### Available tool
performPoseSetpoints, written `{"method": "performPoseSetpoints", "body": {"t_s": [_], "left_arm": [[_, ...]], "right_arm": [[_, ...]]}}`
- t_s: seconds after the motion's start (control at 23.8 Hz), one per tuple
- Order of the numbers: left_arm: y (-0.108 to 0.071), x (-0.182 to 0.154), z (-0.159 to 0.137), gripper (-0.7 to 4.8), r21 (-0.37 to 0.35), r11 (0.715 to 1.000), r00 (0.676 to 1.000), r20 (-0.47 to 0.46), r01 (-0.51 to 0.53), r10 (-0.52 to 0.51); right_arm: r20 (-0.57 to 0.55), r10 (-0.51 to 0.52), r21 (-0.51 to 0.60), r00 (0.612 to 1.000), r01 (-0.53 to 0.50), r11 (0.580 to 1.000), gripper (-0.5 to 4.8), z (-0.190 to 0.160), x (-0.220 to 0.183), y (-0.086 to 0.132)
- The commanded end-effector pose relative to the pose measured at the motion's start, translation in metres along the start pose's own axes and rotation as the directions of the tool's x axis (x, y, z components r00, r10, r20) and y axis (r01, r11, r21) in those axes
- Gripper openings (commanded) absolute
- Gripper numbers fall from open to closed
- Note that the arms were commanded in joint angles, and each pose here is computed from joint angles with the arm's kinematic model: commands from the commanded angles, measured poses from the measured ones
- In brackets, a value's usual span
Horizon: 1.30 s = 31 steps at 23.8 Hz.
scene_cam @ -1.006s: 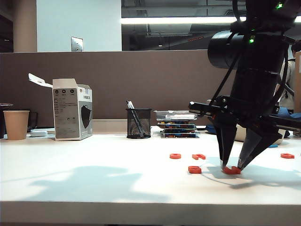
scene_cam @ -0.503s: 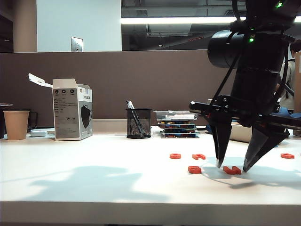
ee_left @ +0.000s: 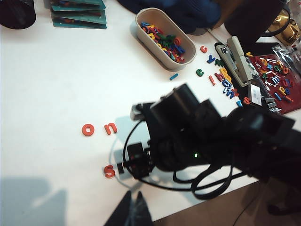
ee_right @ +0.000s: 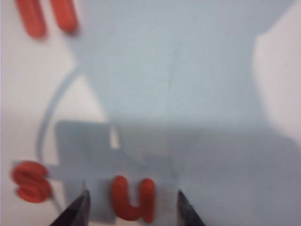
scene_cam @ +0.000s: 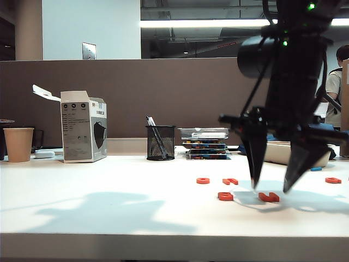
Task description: Select the appropriate letters from the row of letter magnets placed on the table to arrange into the word "sun".
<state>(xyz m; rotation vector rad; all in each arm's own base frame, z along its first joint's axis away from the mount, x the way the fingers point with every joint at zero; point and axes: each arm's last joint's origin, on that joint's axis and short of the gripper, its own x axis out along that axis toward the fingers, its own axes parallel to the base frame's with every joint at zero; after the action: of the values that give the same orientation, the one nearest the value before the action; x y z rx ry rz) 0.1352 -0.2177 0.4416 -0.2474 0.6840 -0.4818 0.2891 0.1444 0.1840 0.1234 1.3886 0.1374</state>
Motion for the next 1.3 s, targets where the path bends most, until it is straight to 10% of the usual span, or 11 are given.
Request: {"method": "performPoseSetpoints", "body": {"t_s": [0.04, 0.5, 1.3], "left_arm": [[-0.001, -0.002, 0.001, -0.05, 0.001, 1.000, 1.000, 0.009, 0.007, -0.007], [-0.001, -0.002, 0.001, -0.05, 0.001, 1.000, 1.000, 0.010, 0.007, -0.007], [-0.001, -0.002, 0.001, -0.05, 0.001, 1.000, 1.000, 0.009, 0.007, -0.007]], "right_arm": [[0.060, 0.024, -0.023, 0.998, -0.022, 0.999, 2.36, 0.012, -0.017, 0.007], [0.207, 0.097, -0.086, 0.973, -0.081, 0.993, 2.35, 0.034, -0.030, 0.019], [0.120, 0.032, -0.188, 0.992, -0.009, 0.982, 2.35, 0.060, 0.015, 0.027]]}}
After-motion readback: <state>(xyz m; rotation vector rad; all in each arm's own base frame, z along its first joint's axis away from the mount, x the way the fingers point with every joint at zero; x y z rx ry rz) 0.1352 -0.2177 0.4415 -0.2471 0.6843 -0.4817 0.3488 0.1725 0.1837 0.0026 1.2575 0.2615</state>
